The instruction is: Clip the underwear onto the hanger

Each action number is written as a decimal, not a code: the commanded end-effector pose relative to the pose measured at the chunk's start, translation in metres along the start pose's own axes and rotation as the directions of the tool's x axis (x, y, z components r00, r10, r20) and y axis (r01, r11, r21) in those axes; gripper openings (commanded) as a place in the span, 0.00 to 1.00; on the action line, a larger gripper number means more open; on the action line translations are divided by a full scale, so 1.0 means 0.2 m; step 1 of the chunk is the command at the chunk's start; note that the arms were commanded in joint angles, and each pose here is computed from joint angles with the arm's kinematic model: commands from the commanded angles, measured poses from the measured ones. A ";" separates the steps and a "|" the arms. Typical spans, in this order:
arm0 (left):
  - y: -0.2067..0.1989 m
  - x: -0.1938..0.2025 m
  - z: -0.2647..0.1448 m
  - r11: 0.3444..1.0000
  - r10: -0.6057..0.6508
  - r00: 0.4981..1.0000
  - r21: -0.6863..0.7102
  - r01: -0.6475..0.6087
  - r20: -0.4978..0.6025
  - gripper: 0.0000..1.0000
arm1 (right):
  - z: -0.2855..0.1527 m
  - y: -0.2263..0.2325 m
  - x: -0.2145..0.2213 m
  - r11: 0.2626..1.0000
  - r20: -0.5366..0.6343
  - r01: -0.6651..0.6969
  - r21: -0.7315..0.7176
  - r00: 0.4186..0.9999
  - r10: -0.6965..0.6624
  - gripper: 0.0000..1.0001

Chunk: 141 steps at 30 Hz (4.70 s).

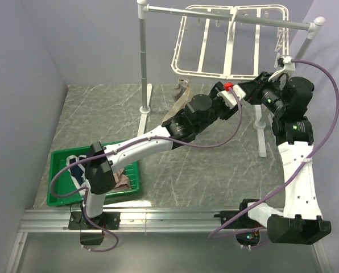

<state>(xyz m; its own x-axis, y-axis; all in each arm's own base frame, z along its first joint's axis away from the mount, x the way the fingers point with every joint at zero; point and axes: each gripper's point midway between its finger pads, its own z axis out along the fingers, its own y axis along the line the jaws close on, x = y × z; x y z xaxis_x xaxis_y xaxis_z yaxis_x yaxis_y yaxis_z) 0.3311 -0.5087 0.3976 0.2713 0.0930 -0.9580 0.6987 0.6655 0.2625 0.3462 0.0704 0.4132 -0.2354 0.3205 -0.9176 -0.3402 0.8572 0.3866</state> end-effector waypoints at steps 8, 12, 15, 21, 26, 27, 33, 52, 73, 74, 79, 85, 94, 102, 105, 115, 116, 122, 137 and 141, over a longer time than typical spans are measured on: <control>0.03 -0.15 0.06 0.997 0.047 0.993 -0.070 -0.040 0.110 0.47 | -0.05 0.07 -0.08 1.000 0.048 0.005 0.017 0.999 -0.006 0.00; 0.02 -0.15 0.07 0.997 0.043 0.994 -0.063 -0.037 0.104 0.45 | -0.05 0.07 -0.07 1.000 0.038 0.005 0.024 0.999 -0.006 0.00; 0.01 -0.16 0.08 0.998 0.038 0.994 -0.049 -0.033 0.105 0.44 | -0.05 0.06 -0.07 0.999 0.039 0.002 0.038 0.999 -0.003 0.00; -0.03 -0.14 0.10 0.998 0.054 0.994 -0.016 -0.053 0.094 0.23 | -0.05 0.08 -0.07 0.999 0.035 -0.004 0.032 0.999 0.003 0.00; -0.03 -0.14 0.08 0.999 0.037 0.994 -0.004 -0.036 0.103 0.00 | -0.07 0.11 -0.10 1.000 0.063 -0.001 0.011 0.998 0.000 0.21; -0.04 -0.12 0.07 0.999 0.034 0.995 0.006 -0.035 0.099 0.00 | -0.07 0.12 -0.11 1.000 0.070 0.002 0.008 0.998 -0.003 0.28; -0.04 -0.19 0.04 0.998 -0.022 0.991 0.068 0.013 0.133 0.00 | -0.10 0.14 -0.20 0.999 0.095 -0.025 -0.045 0.995 0.029 0.57; 0.05 -0.32 -0.02 0.908 -0.356 0.927 0.279 0.313 0.120 0.00 | -0.13 0.14 -0.14 0.983 0.065 -0.082 -0.162 0.993 0.093 0.63; -0.01 -0.36 -0.13 0.821 -0.438 0.891 0.458 0.342 0.120 0.00 | -0.07 0.11 -0.14 0.980 0.064 -0.112 -0.163 0.990 0.124 0.62; -0.02 -0.35 -0.13 0.815 -0.441 0.890 0.468 0.343 0.115 0.00 | -0.07 0.11 -0.13 0.980 0.060 -0.111 -0.165 0.991 0.122 0.61; -0.05 -0.35 -0.15 0.798 -0.436 0.893 0.507 0.326 0.113 0.00 | -0.06 0.11 -0.13 0.978 0.059 -0.111 -0.179 0.991 0.123 0.56; -0.07 -0.34 -0.16 0.791 -0.433 0.895 0.519 0.323 0.104 0.00 | -0.04 0.12 -0.12 0.973 0.045 -0.124 -0.194 0.990 0.135 0.54; -0.07 -0.34 -0.16 0.788 -0.433 0.896 0.524 0.323 0.098 0.16 | -0.05 0.13 -0.13 0.974 0.058 -0.099 -0.204 0.992 0.113 0.19; -0.03 -0.42 -0.29 0.803 -0.391 0.914 0.527 0.280 0.111 0.55 | -0.05 0.12 -0.14 0.978 0.064 -0.074 -0.197 0.994 0.088 0.00; -0.03 -0.44 -0.40 0.815 -0.317 0.942 0.540 0.209 0.114 0.58 | -0.05 0.12 -0.14 0.978 0.061 -0.070 -0.199 0.995 0.084 0.00; -0.11 -0.06 -0.97 0.588 0.321 0.922 0.717 -0.374 0.217 0.88 | -0.05 0.13 -0.10 0.972 0.027 -0.062 -0.228 0.997 0.070 0.00; -0.11 -0.05 -1.01 0.509 0.416 0.853 0.697 -0.506 0.315 0.92 | -0.05 0.13 -0.10 0.971 0.024 -0.063 -0.230 0.997 0.071 0.00; -0.12 0.25 -1.17 0.198 0.665 0.625 0.710 -0.676 0.409 0.99 | -0.04 0.15 -0.09 0.966 0.009 -0.063 -0.252 0.998 0.068 0.00; 0.10 0.54 -1.06 -0.144 0.896 0.063 0.420 -0.896 0.440 0.99 | -0.02 0.14 -0.08 0.962 -0.013 -0.082 -0.261 0.997 0.081 0.00; 0.11 0.54 -1.07 -0.153 0.896 0.010 0.331 -0.931 0.443 0.99 | -0.01 0.13 -0.07 0.962 -0.015 -0.087 -0.258 0.996 0.086 0.00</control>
<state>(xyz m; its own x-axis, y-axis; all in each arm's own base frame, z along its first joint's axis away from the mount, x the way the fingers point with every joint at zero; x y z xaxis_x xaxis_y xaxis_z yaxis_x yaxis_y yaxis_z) 0.2222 -0.3204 0.2306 0.9581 0.2559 0.1284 0.0325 -0.5428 0.8392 0.3432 0.0832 0.4248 -0.2956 0.4032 -0.8661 -0.5019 0.7058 0.4999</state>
